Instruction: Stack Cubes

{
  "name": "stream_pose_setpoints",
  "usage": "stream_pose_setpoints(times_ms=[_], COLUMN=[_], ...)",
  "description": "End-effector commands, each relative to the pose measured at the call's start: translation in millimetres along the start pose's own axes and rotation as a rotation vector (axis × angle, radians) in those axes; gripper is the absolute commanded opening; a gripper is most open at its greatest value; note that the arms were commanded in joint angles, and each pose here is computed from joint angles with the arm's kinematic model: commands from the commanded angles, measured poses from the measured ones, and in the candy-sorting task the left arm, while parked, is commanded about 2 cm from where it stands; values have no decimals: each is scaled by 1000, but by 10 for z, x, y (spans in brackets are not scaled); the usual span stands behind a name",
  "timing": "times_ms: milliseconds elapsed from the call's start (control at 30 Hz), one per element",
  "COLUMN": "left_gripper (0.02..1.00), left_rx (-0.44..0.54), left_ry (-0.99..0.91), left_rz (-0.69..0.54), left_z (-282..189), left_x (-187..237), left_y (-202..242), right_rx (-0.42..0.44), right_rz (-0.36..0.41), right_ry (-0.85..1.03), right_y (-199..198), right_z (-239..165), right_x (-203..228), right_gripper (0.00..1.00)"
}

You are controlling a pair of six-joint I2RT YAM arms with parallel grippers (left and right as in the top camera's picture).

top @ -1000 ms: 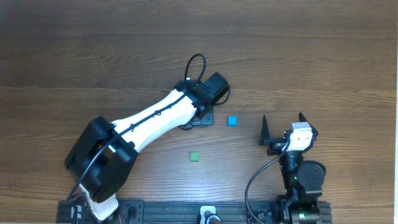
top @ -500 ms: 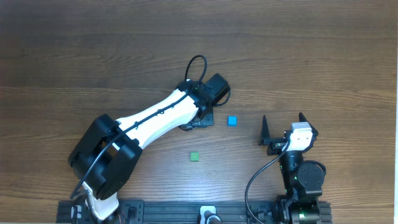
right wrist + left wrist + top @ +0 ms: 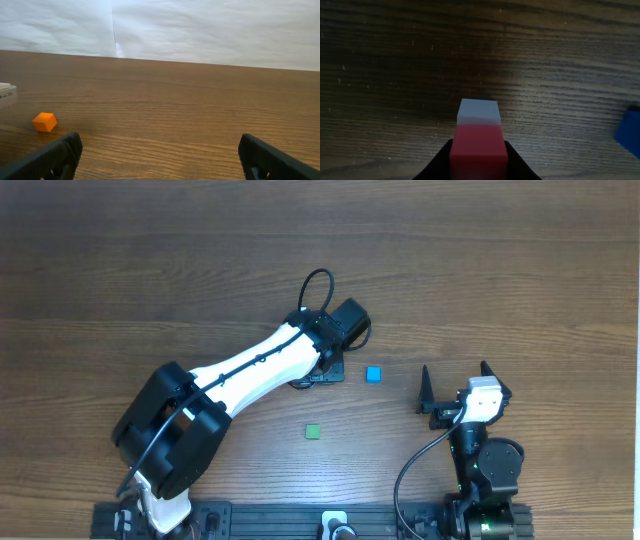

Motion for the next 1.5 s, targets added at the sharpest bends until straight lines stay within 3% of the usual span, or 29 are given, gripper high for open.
stream_pose_setpoints(times_ms=[33, 1500], left_gripper=[112, 189], left_rx=[-5, -17], left_ry=[-3, -40], left_rz=[-11, -14], left_z=[44, 81], left_x=[-25, -60], left_y=[-27, -38], right_rx=[-12, -12], right_rz=[-5, -5], right_ry=[-5, -5], right_y=[15, 15], right_z=[1, 1], right_x=[14, 14], right_gripper=[993, 991])
Point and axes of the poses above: each gripper's point midway between its finger pads, its own z axis out along the fingers, its own y axis along the line the jaws close on, x = y × z, the point moved 10 cm from there along -z, back along the fingers, and after that the axes turned 7 degrees about -z, right-handed, at the moved point
